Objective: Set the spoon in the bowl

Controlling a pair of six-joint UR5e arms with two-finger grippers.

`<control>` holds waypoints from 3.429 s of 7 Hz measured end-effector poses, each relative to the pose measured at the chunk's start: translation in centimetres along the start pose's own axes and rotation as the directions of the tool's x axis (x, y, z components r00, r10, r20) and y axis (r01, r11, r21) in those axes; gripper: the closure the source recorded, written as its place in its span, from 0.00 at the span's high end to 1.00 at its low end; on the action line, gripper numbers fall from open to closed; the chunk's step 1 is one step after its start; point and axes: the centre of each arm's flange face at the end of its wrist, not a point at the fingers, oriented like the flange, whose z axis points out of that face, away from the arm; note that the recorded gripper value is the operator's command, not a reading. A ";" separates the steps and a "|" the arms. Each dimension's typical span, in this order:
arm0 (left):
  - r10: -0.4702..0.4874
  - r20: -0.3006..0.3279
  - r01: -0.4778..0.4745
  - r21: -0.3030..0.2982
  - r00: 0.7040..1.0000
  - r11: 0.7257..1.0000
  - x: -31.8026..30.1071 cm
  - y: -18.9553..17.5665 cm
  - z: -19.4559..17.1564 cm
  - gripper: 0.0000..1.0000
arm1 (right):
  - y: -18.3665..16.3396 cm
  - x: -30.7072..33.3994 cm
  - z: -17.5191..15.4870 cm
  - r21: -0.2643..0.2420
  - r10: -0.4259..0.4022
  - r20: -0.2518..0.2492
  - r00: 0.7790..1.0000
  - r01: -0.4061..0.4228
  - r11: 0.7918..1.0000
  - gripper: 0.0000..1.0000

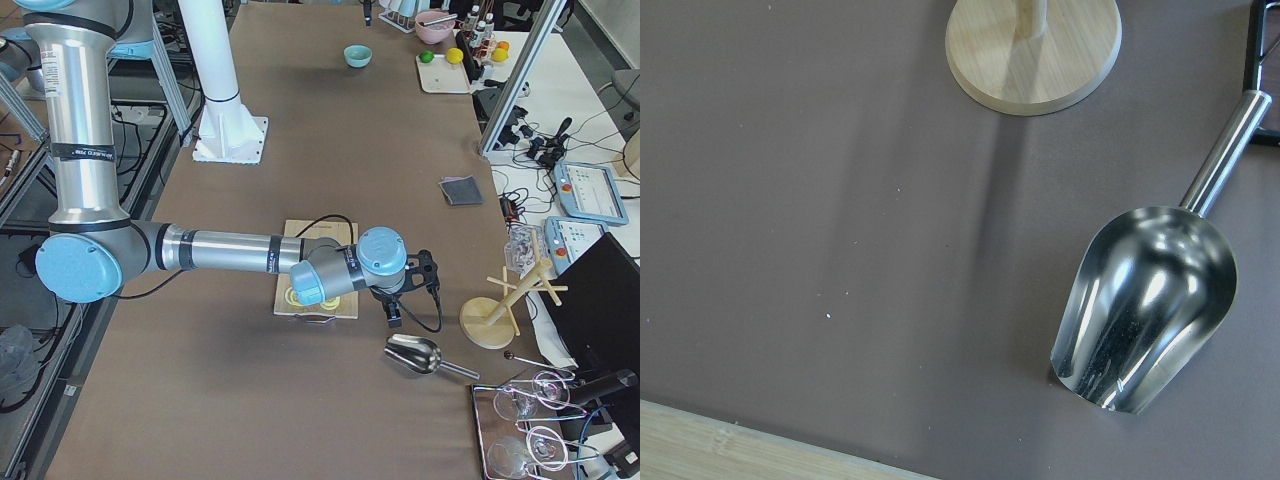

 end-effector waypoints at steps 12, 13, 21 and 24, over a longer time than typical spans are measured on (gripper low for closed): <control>0.006 -0.064 -0.016 -0.170 0.998 0.985 3.2 3.5 8.3 0.00 | -2.4 -4.8 1.1 -0.013 0.148 0.041 0.988 -0.147 0.989 1.00; -0.037 -0.125 0.011 -0.202 0.991 0.979 4.2 2.2 7.2 0.00 | -2.6 -4.8 1.2 -0.012 0.147 0.039 0.988 -0.147 0.989 1.00; -0.304 -0.134 0.292 -0.100 0.943 0.951 48.6 -8.1 10.6 0.00 | -2.2 -4.2 1.8 -0.023 0.187 0.026 0.982 -0.186 0.982 1.00; -0.259 0.005 0.259 -0.031 0.966 0.965 60.7 -2.0 16.2 0.00 | -2.1 -4.7 2.6 -0.026 0.165 0.033 0.986 -0.164 0.986 1.00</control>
